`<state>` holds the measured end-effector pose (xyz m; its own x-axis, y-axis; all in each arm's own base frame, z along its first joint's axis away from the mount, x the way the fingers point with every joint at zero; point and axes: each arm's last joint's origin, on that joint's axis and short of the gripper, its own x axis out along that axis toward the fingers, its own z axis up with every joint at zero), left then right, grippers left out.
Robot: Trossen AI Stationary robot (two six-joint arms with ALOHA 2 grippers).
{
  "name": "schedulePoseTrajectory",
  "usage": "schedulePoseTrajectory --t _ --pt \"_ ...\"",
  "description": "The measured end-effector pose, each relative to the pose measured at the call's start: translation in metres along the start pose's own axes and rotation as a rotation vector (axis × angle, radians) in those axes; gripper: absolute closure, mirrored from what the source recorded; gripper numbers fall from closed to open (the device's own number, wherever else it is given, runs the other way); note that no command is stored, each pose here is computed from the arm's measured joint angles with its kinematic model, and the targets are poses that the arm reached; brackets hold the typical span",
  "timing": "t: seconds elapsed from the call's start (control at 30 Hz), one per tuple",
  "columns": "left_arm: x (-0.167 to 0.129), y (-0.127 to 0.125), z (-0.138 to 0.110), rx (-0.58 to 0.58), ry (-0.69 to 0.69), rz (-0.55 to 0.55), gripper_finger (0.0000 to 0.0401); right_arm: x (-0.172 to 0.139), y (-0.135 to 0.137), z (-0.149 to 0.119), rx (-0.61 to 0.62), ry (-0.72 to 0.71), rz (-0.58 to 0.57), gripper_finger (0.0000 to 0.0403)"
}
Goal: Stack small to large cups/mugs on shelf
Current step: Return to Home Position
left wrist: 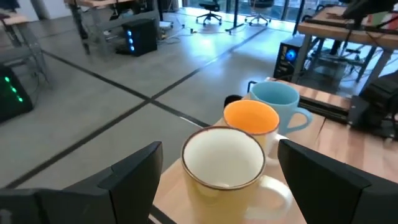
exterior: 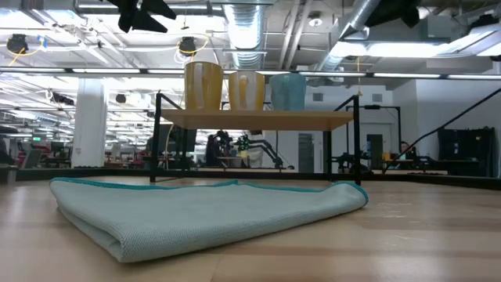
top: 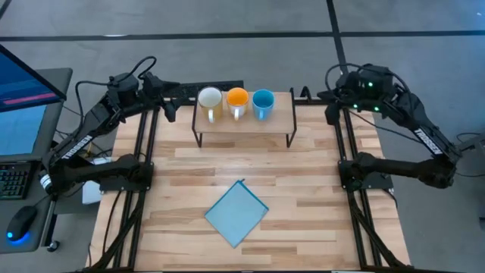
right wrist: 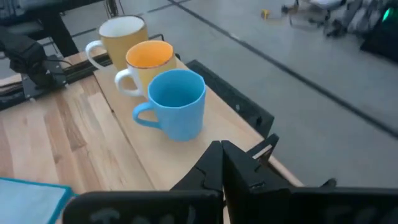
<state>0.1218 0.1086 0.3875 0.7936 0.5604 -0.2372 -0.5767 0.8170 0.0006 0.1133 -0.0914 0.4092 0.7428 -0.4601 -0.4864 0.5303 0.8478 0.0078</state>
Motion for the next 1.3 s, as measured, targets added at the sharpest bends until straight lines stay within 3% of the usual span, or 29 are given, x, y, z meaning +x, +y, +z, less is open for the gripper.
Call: schedulePoseTrajectory --t 0.1,0.23,0.4,0.5,0.7,0.87,1.0,1.13,1.3 --pt "0.000 0.000 0.000 -0.009 0.000 -0.015 0.0093 -0.005 0.001 -0.001 -0.052 -0.018 0.003 0.0381" --pt "0.000 -0.002 0.000 0.016 -0.002 -0.077 0.0093 -0.006 0.001 0.000 -0.023 -0.021 0.002 0.0381" --pt "0.000 -0.002 -0.003 0.050 0.027 -0.055 0.0093 -0.006 0.000 -0.001 -0.064 -0.020 -0.005 0.0381" --pt "-0.002 -0.001 -0.010 0.097 0.096 -0.052 0.0093 -0.012 -0.002 -0.003 -0.085 -0.024 -0.017 0.0381" --pt "-0.009 0.008 -0.032 0.075 0.339 0.039 0.0093 -0.031 -0.003 -0.016 -0.053 -0.051 0.023 0.0381" --pt "-0.012 0.016 -0.037 0.054 0.386 0.038 0.0093 -0.024 -0.003 -0.043 0.003 -0.025 0.040 0.0381" --pt "-0.013 0.019 -0.039 0.053 0.379 -0.005 0.0093 -0.013 0.000 -0.066 0.047 -0.055 0.122 0.0381" --pt "-0.008 0.025 -0.057 0.004 0.421 -0.016 0.0093 -0.004 0.001 -0.092 0.089 -0.136 0.141 0.0381" --pt "-0.003 0.031 -0.081 -0.063 0.358 -0.062 0.0093 0.003 0.004 -0.124 0.172 -0.235 0.152 0.0381"
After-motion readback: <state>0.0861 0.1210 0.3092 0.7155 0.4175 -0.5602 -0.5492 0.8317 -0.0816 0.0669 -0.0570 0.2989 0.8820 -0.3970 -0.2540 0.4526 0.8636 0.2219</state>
